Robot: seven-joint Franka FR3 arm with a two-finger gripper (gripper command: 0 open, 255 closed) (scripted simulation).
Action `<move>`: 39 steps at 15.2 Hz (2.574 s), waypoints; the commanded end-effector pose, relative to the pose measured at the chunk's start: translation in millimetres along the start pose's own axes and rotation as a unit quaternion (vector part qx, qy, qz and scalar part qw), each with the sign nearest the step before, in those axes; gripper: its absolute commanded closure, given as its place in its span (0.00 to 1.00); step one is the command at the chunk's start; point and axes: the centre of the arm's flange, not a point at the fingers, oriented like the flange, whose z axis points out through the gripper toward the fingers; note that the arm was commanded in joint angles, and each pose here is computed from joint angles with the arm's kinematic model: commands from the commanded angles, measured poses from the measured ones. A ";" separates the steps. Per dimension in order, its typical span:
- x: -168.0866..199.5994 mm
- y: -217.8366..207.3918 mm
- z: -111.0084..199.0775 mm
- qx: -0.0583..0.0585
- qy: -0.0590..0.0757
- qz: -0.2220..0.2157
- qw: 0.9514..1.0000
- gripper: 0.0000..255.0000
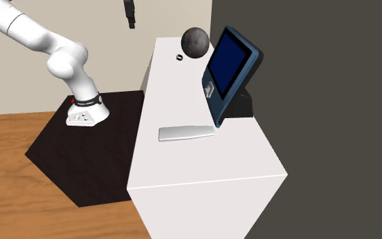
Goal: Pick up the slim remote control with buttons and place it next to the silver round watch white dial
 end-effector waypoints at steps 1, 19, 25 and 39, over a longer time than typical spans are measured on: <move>0.0 0.0 0.0 0.000 0.000 0.000 1.000 0.00; 80.3 194.7 103.2 -0.009 0.007 0.023 1.000 0.00; 105.3 260.8 136.6 -0.012 0.010 0.031 0.999 0.00; 160.4 417.3 212.6 -0.018 0.016 0.049 0.998 0.00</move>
